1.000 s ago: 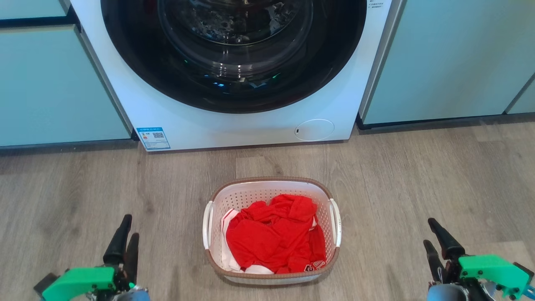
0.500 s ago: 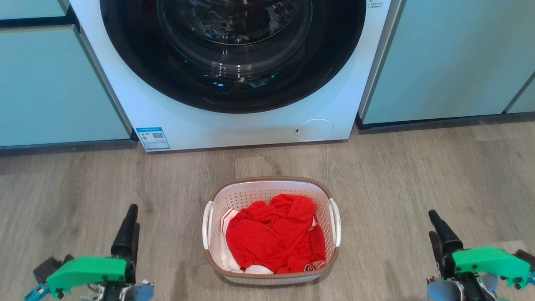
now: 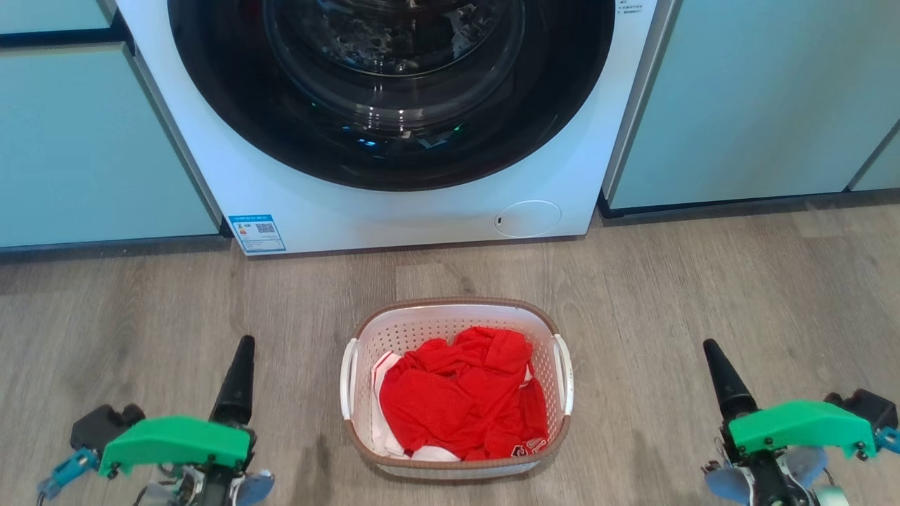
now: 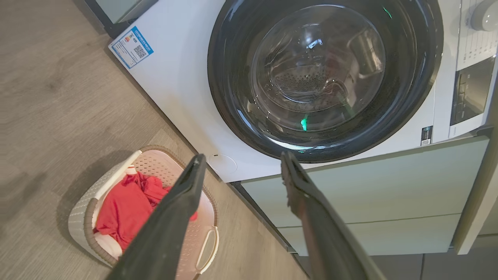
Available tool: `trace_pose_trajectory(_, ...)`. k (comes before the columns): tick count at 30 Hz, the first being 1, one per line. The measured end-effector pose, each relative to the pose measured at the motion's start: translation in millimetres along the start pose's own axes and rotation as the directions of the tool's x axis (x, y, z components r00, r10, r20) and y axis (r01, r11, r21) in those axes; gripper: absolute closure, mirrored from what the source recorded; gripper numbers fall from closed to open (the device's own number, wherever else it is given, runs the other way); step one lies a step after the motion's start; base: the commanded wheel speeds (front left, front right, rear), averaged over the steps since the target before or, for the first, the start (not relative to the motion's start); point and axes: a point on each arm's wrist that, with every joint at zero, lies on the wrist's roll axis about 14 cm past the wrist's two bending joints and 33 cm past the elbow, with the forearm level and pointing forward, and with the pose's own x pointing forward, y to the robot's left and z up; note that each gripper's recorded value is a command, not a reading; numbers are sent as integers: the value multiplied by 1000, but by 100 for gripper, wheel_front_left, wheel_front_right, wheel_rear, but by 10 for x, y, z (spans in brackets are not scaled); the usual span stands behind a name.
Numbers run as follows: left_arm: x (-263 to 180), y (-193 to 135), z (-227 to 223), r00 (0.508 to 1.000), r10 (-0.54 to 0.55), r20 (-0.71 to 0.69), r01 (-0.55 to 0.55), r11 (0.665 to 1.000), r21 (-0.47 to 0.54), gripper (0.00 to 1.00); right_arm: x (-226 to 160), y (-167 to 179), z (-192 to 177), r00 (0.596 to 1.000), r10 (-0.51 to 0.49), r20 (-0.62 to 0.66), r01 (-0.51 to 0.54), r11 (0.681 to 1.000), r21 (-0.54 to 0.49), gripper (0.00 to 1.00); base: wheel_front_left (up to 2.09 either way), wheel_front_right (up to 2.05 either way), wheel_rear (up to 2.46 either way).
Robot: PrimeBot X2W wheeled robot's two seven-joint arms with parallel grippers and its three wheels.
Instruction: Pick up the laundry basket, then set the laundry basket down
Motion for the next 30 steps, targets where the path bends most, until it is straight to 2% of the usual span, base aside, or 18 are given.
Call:
trace_pose_trajectory(12, 5, -60, 8, 1000, 4, 15, -7, 977, 215, 0, 16, 161, -51, 999, 51, -8, -52, 982, -182, 0, 0, 0, 0)
trace_pose_trajectory(22, -5, -74, 28, 999, 12, 34, -24, 927, 374, 0, 20, 260, -60, 996, 86, -5, -84, 947, -309, 0, 0, 0, 0)
trace_pose_trajectory(30, -19, -96, 35, 999, 9, 52, -33, 870, 492, 0, 15, 323, -102, 994, 112, -13, -108, 904, -413, 0, 0, 0, 0)
